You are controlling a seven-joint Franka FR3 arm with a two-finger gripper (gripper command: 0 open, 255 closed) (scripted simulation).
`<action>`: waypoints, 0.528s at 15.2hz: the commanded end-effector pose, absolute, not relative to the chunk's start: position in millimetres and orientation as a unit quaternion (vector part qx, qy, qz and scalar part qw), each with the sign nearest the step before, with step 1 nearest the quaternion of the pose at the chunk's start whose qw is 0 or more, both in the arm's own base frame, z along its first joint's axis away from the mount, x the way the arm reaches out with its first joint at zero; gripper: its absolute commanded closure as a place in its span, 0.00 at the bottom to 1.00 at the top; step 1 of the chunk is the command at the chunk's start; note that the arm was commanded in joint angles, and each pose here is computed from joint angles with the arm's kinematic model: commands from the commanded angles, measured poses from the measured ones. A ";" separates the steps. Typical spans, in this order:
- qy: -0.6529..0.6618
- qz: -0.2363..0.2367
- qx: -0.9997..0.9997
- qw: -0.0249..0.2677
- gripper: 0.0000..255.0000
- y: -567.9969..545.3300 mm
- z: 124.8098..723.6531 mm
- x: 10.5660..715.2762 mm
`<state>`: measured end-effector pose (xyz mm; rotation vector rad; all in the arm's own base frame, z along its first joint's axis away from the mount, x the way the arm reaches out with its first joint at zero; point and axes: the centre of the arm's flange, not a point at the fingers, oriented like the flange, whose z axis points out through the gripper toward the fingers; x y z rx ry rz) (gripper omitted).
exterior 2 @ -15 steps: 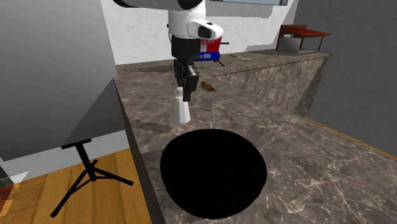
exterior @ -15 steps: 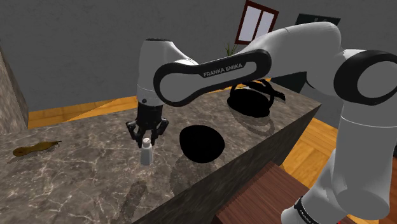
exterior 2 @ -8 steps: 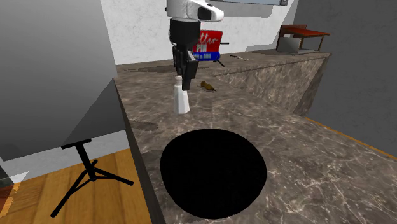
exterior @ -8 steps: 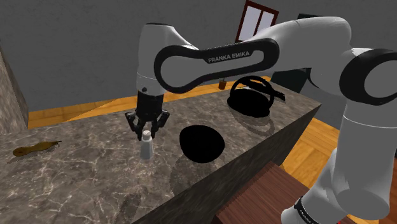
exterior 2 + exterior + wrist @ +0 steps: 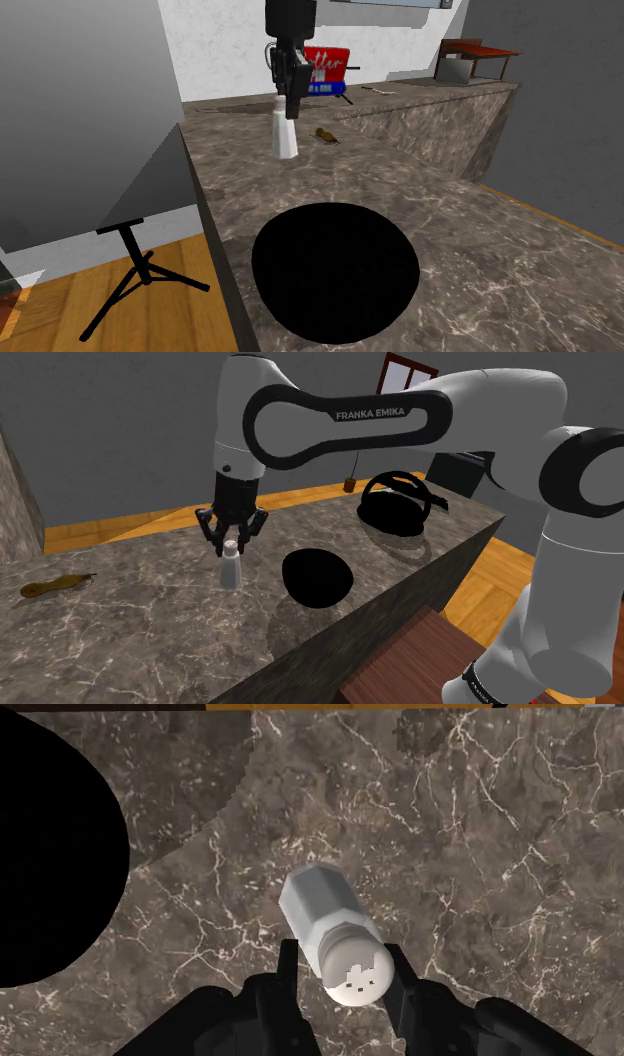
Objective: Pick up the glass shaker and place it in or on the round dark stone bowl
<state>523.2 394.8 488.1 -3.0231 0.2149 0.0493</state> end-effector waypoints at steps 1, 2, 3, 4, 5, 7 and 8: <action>0.071 0.016 -0.996 0.055 1.00 395.7 499.0 523.6; 0.071 0.016 -0.996 0.055 1.00 395.7 504.3 523.6; 0.071 0.016 -0.996 0.055 1.00 395.7 509.5 523.6; 0.071 0.016 -0.996 0.055 1.00 395.7 514.8 523.6; 0.071 0.016 -0.996 0.055 1.00 395.7 520.1 523.6; 0.071 0.016 -0.996 0.055 1.00 395.7 530.7 523.6; 0.071 0.016 -0.996 0.055 1.00 395.7 533.7 523.6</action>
